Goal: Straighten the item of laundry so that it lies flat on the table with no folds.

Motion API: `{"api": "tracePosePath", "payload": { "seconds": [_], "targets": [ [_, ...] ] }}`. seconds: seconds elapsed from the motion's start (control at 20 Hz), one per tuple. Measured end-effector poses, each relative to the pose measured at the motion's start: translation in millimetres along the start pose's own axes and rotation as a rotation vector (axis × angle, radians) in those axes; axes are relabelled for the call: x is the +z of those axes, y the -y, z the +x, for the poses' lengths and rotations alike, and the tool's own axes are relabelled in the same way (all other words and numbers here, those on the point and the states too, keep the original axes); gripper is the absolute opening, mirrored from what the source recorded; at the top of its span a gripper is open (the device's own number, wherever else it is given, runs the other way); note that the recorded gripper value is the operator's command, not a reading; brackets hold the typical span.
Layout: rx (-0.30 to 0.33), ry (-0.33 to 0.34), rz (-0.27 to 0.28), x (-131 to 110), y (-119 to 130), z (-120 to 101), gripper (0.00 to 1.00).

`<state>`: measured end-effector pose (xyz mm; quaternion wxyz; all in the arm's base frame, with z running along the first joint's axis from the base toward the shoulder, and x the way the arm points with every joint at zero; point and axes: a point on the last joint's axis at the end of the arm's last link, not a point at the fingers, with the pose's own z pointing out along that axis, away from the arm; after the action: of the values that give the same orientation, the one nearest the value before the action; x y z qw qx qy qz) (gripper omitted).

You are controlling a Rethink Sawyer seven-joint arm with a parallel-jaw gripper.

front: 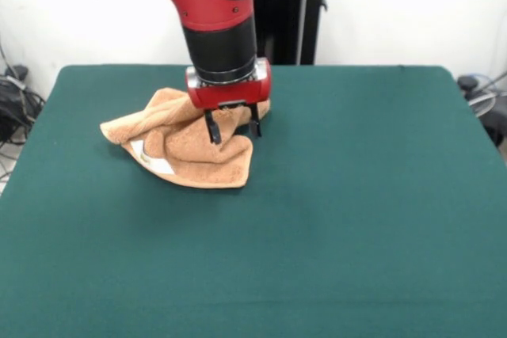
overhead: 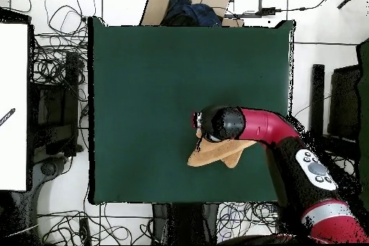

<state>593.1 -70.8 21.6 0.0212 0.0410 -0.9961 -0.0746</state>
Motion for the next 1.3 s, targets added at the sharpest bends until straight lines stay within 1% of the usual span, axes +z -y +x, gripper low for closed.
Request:
{"api": "tracePosePath", "payload": {
  "seconds": [0.15, 0.35, 0.6, 0.7, 0.95, 1.3],
  "targets": [
    [0.018, -0.007, -0.009, 4, 8, 5, 1.0],
    [0.024, -0.013, -0.015, 8, 10, 8, 1.0],
    [0.01, -0.007, -0.031, 28, -5, 6, 1.0],
    [-0.002, -0.001, -0.038, 36, -14, 6, 1.0],
    [-0.027, 0.014, -0.037, 41, -30, 2, 1.0],
    [-0.032, 0.019, -0.034, 40, -32, 0, 1.0]
  ]
}}
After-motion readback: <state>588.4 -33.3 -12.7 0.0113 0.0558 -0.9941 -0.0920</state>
